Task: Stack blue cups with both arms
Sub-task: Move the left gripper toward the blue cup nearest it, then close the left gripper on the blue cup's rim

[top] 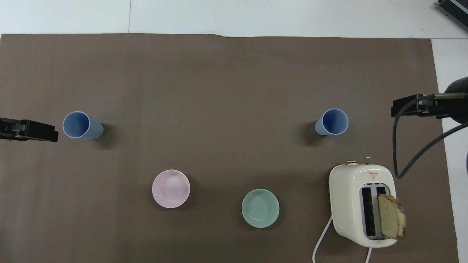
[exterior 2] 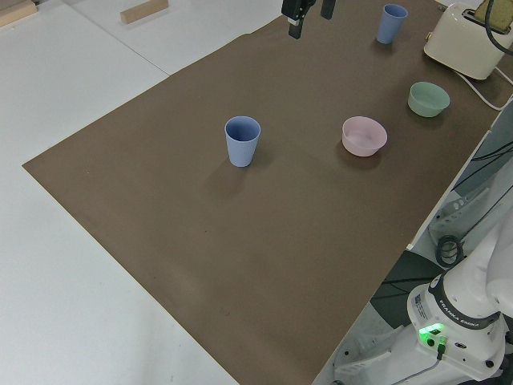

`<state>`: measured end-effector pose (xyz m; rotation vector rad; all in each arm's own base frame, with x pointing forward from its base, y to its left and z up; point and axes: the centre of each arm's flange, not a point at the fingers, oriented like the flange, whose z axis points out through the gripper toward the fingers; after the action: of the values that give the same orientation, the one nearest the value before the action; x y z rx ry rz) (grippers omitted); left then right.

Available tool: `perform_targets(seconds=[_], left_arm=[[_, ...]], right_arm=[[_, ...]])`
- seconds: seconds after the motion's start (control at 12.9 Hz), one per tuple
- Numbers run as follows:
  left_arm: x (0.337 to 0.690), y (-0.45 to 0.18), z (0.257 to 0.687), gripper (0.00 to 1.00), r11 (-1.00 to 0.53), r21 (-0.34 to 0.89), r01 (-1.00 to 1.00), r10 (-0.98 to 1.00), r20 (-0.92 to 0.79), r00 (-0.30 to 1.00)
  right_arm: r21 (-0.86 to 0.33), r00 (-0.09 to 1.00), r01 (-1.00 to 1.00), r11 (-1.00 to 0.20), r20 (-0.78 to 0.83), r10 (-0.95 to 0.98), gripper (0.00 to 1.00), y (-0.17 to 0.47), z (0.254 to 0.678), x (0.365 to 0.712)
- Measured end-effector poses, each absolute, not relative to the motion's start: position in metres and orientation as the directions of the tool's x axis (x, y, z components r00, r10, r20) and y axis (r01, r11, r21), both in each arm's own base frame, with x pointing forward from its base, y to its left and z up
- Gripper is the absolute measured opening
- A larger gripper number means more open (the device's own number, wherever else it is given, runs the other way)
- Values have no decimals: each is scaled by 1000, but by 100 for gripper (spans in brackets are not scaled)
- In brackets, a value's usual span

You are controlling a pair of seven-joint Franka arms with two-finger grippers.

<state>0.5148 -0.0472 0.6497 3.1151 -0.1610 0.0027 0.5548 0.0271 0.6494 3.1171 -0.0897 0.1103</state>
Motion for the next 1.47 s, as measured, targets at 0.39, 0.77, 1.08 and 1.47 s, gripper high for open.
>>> perform_targets(seconds=[0.39,0.77,1.08,1.47], left_arm=[[538,-27,609,100,-998,24,-61,-60,54,997],[575,36,536,100,-998,30,50,51,64,997],[587,55,485,100,-996,35,82,83,22,996],[592,77,419,100,-993,37,112,113,34,993]], right_arm=[[19,996,-58,-998,71,-57,100,27,649,555],[19,996,-58,-998,71,-57,100,27,649,555],[19,996,-58,-998,70,-57,100,27,649,555],[19,996,-58,-998,70,-57,100,27,649,555]])
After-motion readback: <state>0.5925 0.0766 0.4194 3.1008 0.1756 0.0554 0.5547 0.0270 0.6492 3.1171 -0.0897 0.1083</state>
